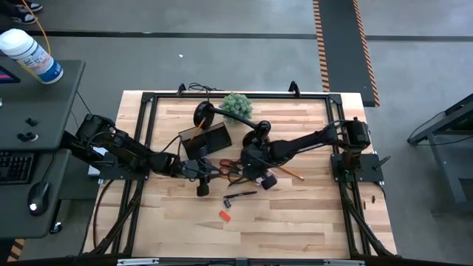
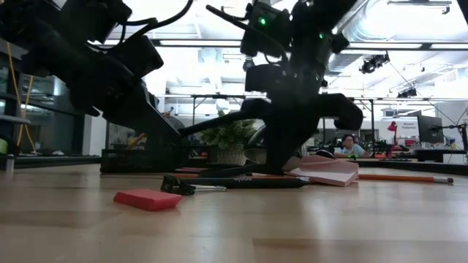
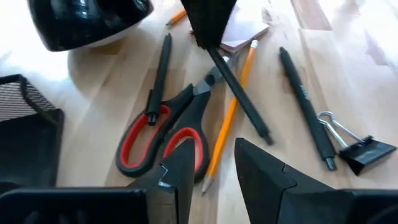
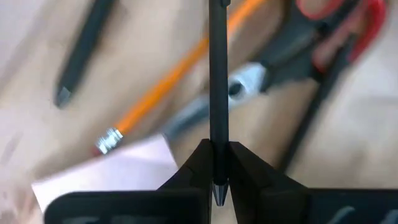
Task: Pick and place office supplies into organizer
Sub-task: Put the middle black pen into the black desk organizer
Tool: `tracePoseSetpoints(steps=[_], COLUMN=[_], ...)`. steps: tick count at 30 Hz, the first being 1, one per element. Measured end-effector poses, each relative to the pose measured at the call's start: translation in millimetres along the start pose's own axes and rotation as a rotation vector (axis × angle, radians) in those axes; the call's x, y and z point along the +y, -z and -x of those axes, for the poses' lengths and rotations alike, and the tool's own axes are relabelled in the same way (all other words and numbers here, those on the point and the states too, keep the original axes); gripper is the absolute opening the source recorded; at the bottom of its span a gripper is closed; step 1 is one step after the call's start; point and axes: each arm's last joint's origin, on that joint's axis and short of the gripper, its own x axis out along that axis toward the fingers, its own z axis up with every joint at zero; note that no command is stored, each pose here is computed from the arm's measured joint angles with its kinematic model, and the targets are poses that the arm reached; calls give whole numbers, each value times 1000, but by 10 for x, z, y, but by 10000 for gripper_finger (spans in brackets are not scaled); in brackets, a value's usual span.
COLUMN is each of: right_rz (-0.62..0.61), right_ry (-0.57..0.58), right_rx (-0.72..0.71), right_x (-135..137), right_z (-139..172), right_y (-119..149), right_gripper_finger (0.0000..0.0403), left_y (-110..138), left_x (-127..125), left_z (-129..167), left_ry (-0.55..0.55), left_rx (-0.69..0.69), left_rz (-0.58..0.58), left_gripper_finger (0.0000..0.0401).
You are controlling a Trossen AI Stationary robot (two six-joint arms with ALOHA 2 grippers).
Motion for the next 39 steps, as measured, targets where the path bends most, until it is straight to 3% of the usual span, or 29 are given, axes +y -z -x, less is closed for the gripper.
tracePoseSetpoints(steps=[12, 18, 25, 29, 35, 39], right_rz=[-18, -103, -239, -279, -314, -291], right_ry=[118, 224, 347, 434, 595, 639], right_rx=[239, 223, -75, -285, -606, -733], right_x=[-132, -152, -76, -16, 10, 33], right_z=[625, 1040, 1380, 1305, 1194, 1146], right_y=[-254, -210, -71, 99, 263, 291], right_gripper_finger=[22, 22, 22, 22, 22, 22], left_y=[15, -2, -67, -129, -364, -530], left_x=[-45, -158, -229, -230, -259, -262], left_z=[53, 237, 403, 435, 492, 573], left_ry=[-10, -117, -267, -359, -386, -414], left_rx=[15, -15, -110, -177, -356, -486], left_rz=[-31, -87, -116, -120, -144, -146], left_gripper_finger=[101, 101, 101, 101, 101, 101])
